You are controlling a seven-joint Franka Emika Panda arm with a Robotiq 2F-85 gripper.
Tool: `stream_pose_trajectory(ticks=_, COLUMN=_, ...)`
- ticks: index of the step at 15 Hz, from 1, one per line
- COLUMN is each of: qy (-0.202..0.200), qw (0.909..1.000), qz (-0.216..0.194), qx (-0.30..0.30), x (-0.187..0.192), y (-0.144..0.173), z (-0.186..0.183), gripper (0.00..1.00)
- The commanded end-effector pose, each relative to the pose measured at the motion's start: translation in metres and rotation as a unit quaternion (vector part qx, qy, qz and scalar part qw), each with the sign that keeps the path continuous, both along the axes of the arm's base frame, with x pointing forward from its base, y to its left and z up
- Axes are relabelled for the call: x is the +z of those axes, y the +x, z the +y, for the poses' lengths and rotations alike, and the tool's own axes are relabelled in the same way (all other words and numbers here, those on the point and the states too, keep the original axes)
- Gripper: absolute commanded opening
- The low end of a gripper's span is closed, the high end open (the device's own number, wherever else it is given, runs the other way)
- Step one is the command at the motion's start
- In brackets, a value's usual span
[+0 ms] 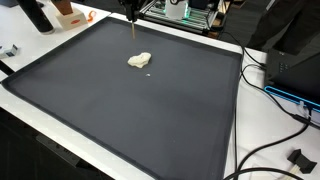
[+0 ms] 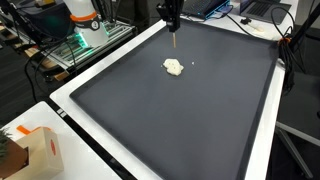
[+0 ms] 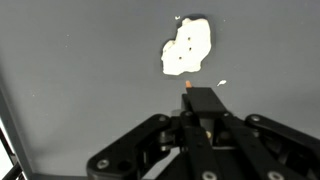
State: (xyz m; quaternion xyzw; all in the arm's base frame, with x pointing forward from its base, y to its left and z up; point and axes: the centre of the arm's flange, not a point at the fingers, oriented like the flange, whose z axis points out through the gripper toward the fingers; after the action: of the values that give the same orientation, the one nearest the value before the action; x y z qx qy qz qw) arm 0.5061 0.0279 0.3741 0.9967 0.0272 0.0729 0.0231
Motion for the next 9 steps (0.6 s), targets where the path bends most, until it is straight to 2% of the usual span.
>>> stream_pose_trajectory(ticks=1, qy=-0.001, qw=1.0, qz=0.0, qx=0.0, x=-0.001, y=0.0, z=-0.001, gripper=0.13)
stream_pose_trajectory(ticks=3, qy=-0.002, qw=1.0, qz=0.001, qx=0.0, x=-0.001, y=0.001, z=-0.002, gripper=0.13)
stream_pose_trajectory(ticks=4, qy=-0.002, qw=1.0, qz=0.0, qx=0.0, x=-0.001, y=0.001, z=-0.002, gripper=0.03)
stream_pose_trajectory(ticks=9, qy=-0.09, qw=0.9941, qz=-0.023, qx=-0.055, x=-0.016, y=0.009, z=-0.004, gripper=0.03)
